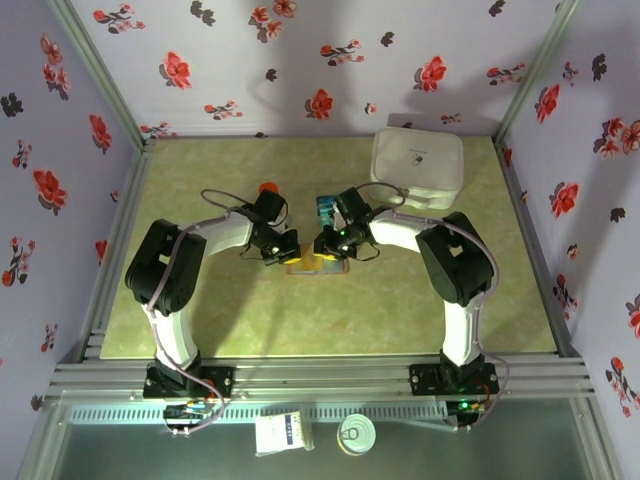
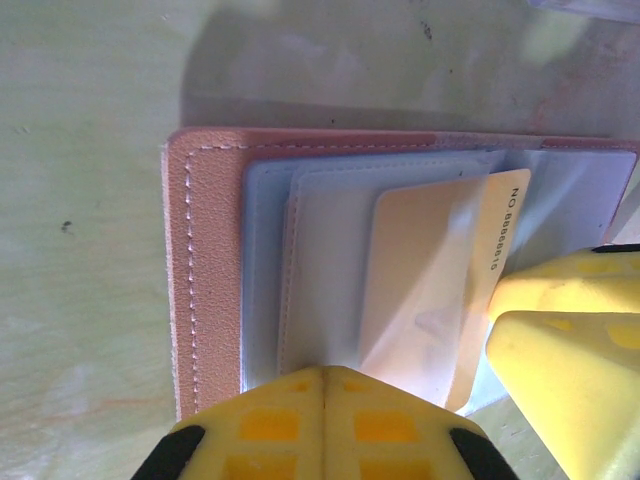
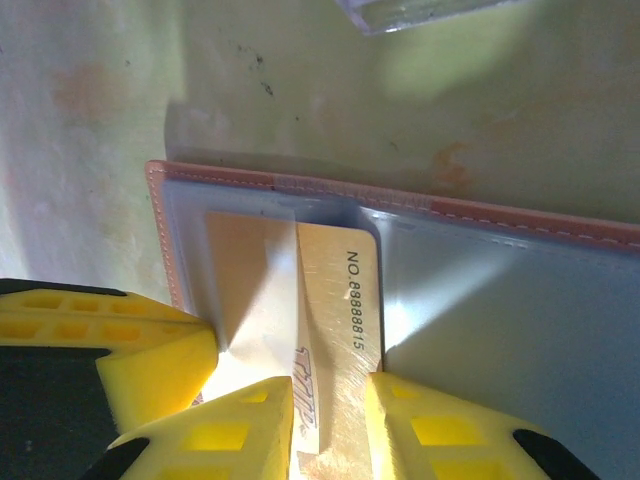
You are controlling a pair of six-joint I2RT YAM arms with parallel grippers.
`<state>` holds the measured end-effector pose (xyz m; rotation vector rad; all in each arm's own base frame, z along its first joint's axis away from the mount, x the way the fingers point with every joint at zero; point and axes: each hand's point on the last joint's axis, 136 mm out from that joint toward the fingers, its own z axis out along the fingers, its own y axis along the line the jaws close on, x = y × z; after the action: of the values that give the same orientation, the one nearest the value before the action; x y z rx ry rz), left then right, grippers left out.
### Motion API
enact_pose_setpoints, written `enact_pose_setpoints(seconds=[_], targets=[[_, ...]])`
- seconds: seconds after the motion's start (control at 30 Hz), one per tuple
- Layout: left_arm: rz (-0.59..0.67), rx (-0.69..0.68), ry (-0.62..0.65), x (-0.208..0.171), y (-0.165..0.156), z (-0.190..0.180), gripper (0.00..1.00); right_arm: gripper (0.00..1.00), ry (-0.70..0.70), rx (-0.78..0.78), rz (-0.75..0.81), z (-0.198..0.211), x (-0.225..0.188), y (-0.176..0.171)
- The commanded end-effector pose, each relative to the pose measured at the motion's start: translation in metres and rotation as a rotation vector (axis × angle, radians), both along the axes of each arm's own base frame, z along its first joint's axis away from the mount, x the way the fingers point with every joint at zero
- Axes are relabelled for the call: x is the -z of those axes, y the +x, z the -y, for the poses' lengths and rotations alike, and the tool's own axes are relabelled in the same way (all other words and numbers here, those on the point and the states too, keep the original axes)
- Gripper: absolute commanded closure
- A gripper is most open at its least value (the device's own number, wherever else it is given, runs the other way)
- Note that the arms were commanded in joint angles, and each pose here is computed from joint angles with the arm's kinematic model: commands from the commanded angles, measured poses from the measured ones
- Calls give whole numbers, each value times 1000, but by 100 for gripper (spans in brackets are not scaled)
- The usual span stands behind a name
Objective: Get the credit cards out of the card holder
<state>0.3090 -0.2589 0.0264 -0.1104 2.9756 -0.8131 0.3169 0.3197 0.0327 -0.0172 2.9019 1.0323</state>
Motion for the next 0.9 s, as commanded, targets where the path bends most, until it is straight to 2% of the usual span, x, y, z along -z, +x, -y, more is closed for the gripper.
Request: enact_pose_setpoints(seconds=[0.0,0.3,0.6,0.87], targets=[[-37,5,90,18,-7,-14,100,73,7,6,8,3,-4,-1],[-34,7,90,16,-5,-14,100,73,33,9,48,3,-22,4],[-40,13,96,17,-6,-14,100,73,-18,8,9,9,0,-1],[-52,15,105,22,-8,-16,100,73,-2,7,-18,6,9,-2]])
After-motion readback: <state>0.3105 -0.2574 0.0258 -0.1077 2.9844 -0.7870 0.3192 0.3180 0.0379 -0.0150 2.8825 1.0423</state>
